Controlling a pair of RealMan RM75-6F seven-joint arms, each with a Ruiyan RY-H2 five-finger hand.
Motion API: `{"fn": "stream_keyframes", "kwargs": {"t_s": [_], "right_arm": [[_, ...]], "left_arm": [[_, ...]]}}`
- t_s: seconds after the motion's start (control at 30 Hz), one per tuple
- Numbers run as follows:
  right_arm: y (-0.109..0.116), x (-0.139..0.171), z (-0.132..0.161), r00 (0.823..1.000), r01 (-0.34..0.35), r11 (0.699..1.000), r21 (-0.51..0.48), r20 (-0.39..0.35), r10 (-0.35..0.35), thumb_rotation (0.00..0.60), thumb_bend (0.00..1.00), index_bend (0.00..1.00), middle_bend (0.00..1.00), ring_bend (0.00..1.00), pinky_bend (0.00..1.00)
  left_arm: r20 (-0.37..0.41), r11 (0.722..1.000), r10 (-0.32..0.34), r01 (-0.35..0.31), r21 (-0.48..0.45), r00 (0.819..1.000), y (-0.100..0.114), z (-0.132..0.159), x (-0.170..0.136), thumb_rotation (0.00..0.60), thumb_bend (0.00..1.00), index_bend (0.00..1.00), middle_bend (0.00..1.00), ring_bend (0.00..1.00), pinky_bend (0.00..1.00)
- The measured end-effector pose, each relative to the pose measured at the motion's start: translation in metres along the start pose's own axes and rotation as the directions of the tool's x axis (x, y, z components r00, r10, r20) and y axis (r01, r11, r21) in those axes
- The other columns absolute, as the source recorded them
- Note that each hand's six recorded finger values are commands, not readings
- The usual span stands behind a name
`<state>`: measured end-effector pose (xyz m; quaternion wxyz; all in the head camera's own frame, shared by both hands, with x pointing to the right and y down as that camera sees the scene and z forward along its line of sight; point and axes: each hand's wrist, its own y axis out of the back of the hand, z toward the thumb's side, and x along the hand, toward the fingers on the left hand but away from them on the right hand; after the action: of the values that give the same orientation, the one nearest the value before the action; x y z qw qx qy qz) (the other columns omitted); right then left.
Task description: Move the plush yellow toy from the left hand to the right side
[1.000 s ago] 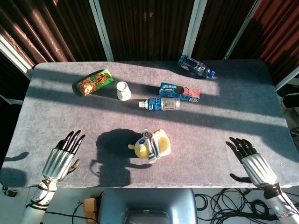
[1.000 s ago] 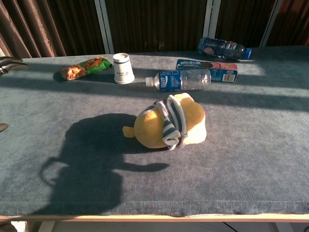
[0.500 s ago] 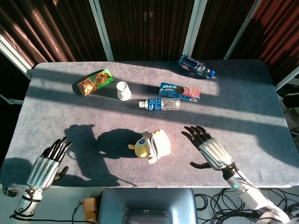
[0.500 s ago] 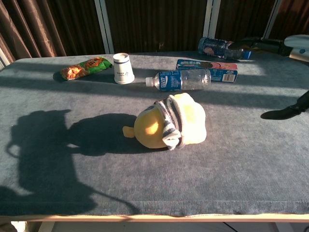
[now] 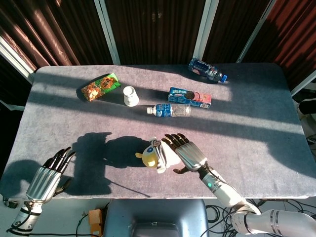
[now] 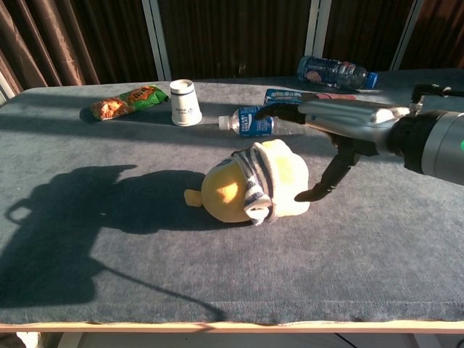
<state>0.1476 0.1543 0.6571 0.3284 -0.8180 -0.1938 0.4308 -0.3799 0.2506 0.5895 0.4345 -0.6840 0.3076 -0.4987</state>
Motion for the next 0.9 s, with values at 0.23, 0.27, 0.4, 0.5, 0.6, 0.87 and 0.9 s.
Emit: {"fn": "stream_keyframes", "kwargs": {"t_s": [0.23,0.27,0.4,0.5,0.6,0.87,0.9], "right_arm": [[-0.021,-0.033,0.009,0.996,-0.057,0.998,0.022,0.073,0.055,0.6,0.07,0.0,0.0,0.0,0.07],[-0.025,-0.039,0.009,0.994,-0.067,0.997,0.023,0.087,0.064,0.6,0.07,0.0,0.0,0.0,0.08],[-0.035,-0.057,0.009,0.988,-0.083,0.996,0.022,0.134,0.079,0.6,0.07,0.11,0.08,0.06,0.25],[-0.037,-0.068,0.008,0.986,-0.063,0.997,0.041,0.155,0.056,0.6,0.07,0.36,0.31,0.3,0.49],[-0.035,-0.072,0.01,0.989,-0.024,0.999,0.048,0.15,0.016,0.6,0.07,0.61,0.49,0.52,0.71],[-0.016,-0.063,0.006,0.983,0.16,0.984,0.075,0.076,-0.166,0.6,0.11,0.85,0.67,0.69,0.86],[-0.013,-0.059,0.004,0.98,0.181,0.979,0.091,0.068,-0.188,0.6,0.11,0.85,0.67,0.69,0.86]], "left_arm": [[-0.009,1.0,-0.003,0.003,-0.021,1.0,0.002,-0.003,-0.001,0.6,0.28,0.0,0.0,0.08,0.33],[-0.01,1.0,-0.002,0.001,-0.024,1.0,0.003,-0.003,-0.001,0.6,0.28,0.0,0.0,0.08,0.33],[-0.019,0.999,0.006,-0.006,-0.034,1.0,0.005,-0.005,-0.002,0.6,0.28,0.0,0.0,0.09,0.33],[-0.029,0.999,0.013,-0.014,-0.041,1.0,0.006,-0.008,-0.002,0.6,0.28,0.0,0.0,0.09,0.33],[-0.034,0.999,0.013,-0.014,-0.044,0.999,0.006,-0.009,-0.001,0.6,0.28,0.0,0.0,0.09,0.33],[-0.034,0.999,0.012,-0.013,-0.03,0.999,0.005,-0.009,-0.002,0.6,0.28,0.0,0.0,0.09,0.33],[-0.032,1.0,0.012,-0.013,-0.027,0.999,0.005,-0.008,-0.002,0.6,0.28,0.0,0.0,0.1,0.34]]}}
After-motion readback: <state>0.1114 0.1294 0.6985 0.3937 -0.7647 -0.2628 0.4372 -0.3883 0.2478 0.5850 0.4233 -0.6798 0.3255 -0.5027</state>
